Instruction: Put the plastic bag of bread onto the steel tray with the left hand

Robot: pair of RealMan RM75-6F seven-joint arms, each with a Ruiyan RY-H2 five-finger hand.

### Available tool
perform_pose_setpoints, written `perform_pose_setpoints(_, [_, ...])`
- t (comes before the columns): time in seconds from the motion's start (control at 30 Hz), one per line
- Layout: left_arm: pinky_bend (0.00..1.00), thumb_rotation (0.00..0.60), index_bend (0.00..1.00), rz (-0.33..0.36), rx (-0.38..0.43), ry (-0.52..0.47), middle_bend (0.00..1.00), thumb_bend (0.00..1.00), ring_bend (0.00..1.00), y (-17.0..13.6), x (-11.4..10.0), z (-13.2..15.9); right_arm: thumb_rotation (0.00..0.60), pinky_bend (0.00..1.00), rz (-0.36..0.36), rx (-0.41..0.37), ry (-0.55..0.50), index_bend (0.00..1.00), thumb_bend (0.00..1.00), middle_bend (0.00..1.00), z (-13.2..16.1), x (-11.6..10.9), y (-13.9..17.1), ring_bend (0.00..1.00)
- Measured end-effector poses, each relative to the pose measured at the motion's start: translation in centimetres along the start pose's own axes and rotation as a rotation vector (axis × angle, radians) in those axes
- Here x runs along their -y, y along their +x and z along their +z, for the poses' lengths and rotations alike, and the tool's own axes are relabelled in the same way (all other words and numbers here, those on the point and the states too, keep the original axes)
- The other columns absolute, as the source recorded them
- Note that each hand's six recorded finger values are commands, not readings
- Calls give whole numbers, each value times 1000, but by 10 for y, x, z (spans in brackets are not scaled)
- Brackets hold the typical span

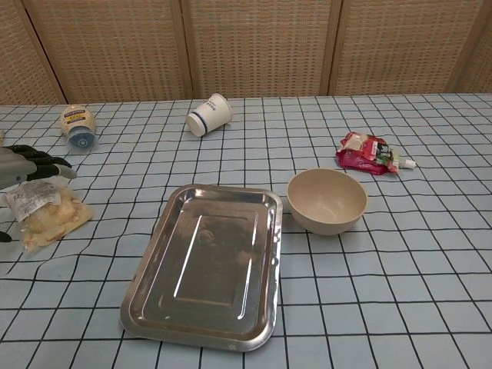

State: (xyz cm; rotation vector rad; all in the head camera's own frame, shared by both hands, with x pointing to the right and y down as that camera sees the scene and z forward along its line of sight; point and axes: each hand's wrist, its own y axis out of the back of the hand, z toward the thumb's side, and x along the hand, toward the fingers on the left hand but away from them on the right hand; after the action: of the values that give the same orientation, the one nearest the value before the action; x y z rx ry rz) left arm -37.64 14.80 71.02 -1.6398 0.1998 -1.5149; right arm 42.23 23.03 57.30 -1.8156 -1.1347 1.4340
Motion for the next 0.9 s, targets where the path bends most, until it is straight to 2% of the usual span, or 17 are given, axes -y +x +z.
perform_pose_setpoints(0.07, [12, 600, 12, -1, 2, 2, 0, 3, 0, 4, 1, 4, 600, 0, -5, 5, -3, 15, 44, 0, -2, -1, -1, 0])
perform_pose_setpoints(0.13, [82, 600, 98, 4, 3, 3, 2, 73, 12, 9, 3, 8, 600, 0, -9, 7, -5, 16, 44, 0, -3, -3, -1, 0])
perform_pose_setpoints(0.2, [227, 600, 286, 21, -1, 4, 87, 234, 116, 12, 3, 11, 600, 0, -12, 6, -6, 16, 44, 0, -3, -3, -1, 0])
perform_pose_setpoints(0.27, [346, 600, 453, 44, -6, 1, 230, 344, 254, 13, 1, 14, 600, 0, -14, 4, -6, 17, 44, 0, -3, -4, -1, 0])
perform_pose_setpoints(0.33, [410, 600, 560, 69, -17, 4, 327, 388, 338, 14, 2, 14, 600, 0, -15, 4, -6, 17, 44, 0, -3, -4, 0, 0])
perform_pose_setpoints(0.4, [446, 600, 620, 90, -21, 6, 385, 404, 386, 14, 3, 15, 600, 0, -16, 4, -7, 17, 44, 0, -3, -5, 0, 0])
perform_pose_setpoints(0.5, [475, 600, 665, 125, -20, 1, 425, 411, 419, 12, -2, 16, 600, 0, -16, 4, -6, 17, 44, 0, -3, -4, 1, 0])
perform_pose_setpoints(0.67, [476, 600, 668, 199, 5, -18, 427, 411, 420, 6, -19, 20, 600, 0, -14, 1, -8, 17, 44, 0, -2, -4, 1, 0])
perform_pose_setpoints(0.77, [476, 600, 668, 247, 40, -32, 427, 411, 420, 2, -37, 30, 600, 0, -19, -1, -12, 17, 44, 0, -1, -5, 1, 0])
perform_pose_setpoints(0.9, [476, 600, 667, 319, 126, -65, 427, 407, 420, -7, -68, 58, 600, 0, -21, -3, -17, 17, 44, 0, -1, -7, 1, 0])
